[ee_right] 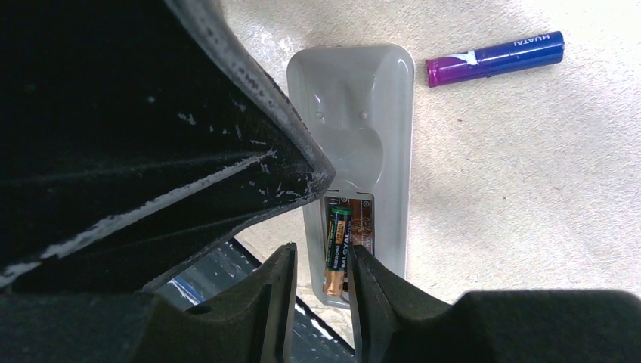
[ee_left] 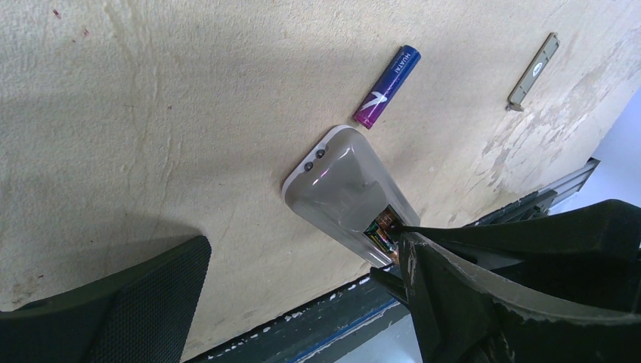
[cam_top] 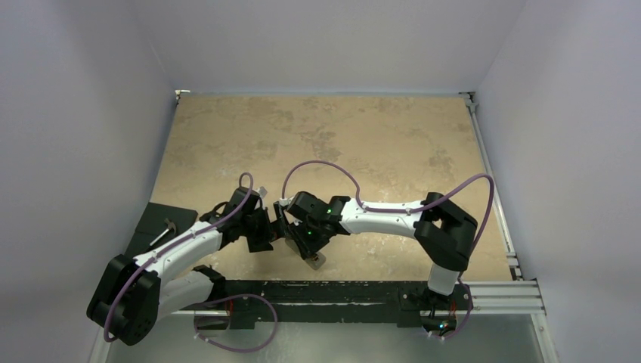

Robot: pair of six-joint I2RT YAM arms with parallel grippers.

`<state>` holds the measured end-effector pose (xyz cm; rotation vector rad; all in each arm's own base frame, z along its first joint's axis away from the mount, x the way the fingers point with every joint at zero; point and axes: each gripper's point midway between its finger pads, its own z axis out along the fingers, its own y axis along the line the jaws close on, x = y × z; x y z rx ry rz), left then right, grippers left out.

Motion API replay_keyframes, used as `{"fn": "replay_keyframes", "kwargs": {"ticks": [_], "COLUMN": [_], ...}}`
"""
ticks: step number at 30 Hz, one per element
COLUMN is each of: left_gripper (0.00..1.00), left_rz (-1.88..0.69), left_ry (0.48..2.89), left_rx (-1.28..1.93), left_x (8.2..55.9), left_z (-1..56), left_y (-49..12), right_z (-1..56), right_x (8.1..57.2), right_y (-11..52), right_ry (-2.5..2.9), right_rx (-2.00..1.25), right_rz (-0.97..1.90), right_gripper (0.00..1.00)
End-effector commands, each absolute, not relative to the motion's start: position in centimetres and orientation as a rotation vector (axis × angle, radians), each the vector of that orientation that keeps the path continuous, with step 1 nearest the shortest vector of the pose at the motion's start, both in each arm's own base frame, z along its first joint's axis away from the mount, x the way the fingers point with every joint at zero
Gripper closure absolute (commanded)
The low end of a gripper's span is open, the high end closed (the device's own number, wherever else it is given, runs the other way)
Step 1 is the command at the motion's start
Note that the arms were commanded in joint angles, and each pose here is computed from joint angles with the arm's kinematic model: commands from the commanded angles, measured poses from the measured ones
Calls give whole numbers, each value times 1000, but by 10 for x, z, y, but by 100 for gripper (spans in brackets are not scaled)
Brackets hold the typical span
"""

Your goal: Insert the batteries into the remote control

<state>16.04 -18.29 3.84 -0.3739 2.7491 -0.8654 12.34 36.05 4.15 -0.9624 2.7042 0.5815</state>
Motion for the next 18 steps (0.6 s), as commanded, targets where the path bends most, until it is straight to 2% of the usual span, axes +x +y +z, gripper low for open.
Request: {"fn": "replay_keyframes", "kwargs": {"ticks": [1,18], "left_gripper": [5,5], "left_rz": [-902,-896], "left_ry": [2716,2718], "left_rx": [-350,-350], "left_x": [165,165], "left_z": [44,42], "left_y": [-187,-186], "right_z": [54,63], "right_x": [126,131], "right_y": [376,376], "right_ry": [2651,2627], "right_rx": [-984,-960], "right_rz": [633,610], "right_gripper": [62,62]}}
